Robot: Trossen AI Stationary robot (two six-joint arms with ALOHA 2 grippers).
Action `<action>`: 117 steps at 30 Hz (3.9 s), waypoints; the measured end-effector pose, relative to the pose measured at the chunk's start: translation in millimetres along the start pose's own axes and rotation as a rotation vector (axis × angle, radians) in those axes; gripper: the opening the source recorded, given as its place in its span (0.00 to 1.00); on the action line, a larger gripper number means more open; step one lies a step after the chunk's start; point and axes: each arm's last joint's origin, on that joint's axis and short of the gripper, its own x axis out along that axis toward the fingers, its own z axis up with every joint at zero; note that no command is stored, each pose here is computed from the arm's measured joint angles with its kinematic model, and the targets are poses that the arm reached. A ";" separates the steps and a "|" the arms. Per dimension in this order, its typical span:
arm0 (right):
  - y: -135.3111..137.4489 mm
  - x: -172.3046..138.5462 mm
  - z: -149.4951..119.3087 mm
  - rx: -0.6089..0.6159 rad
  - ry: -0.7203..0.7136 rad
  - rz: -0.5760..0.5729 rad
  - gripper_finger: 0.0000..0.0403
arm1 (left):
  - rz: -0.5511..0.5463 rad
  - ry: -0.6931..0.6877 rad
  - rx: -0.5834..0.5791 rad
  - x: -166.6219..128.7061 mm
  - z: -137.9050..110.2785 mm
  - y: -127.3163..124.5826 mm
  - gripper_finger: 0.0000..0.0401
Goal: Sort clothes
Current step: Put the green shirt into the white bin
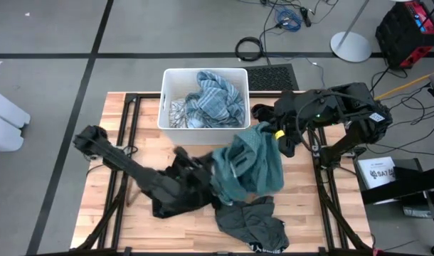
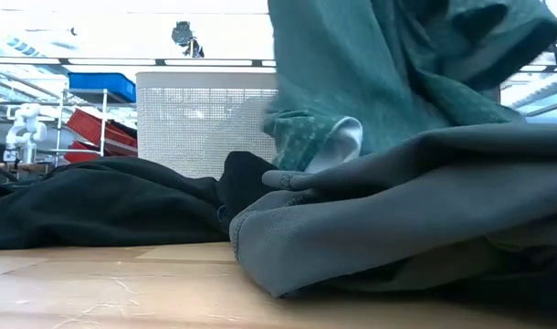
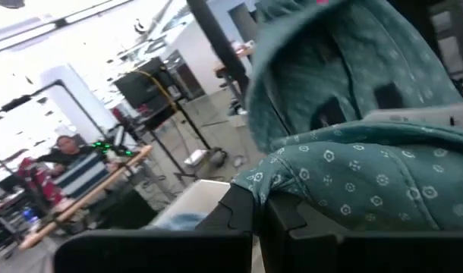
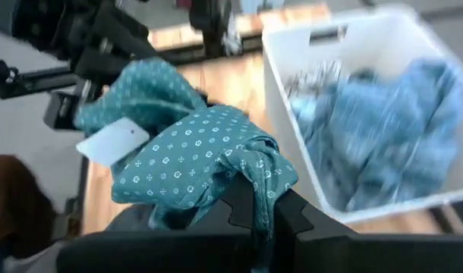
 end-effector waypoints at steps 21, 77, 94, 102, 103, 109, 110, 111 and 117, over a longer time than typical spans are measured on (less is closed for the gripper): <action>10.1 -35.2 75.6 -0.563 -0.877 -0.158 0.00 | -0.007 -0.354 -0.205 -35.5 78.6 195.7 0.00; 113.0 -47.8 -55.8 -0.287 -0.023 0.421 0.00 | -0.586 -0.323 0.042 -166.5 116.6 48.3 0.00; 116.3 24.8 -140.8 -0.250 0.247 -0.026 0.00 | -0.456 0.178 0.051 -100.6 41.9 58.5 0.00; 50.3 56.9 -183.4 -0.066 0.240 0.081 0.00 | -0.290 0.396 0.081 -55.5 -8.2 49.6 0.00; 41.7 62.6 -191.1 -0.045 0.235 0.084 0.00 | -0.279 0.432 0.089 -50.3 -17.5 46.8 0.00; 3.2 94.9 -232.4 0.053 0.241 0.103 0.00 | -0.280 0.620 0.119 -26.4 -81.7 8.4 0.00; -1.1 99.3 -237.5 0.063 0.244 0.104 0.00 | -0.299 0.638 0.123 -23.8 -90.7 2.1 0.00; -5.7 103.6 -242.0 0.076 0.247 0.104 0.00 | -0.327 0.656 0.120 -21.1 -99.3 -4.8 0.00; -7.1 126.3 -255.7 0.177 0.257 0.267 0.00 | -0.554 0.757 0.002 -15.3 -135.7 -37.2 0.00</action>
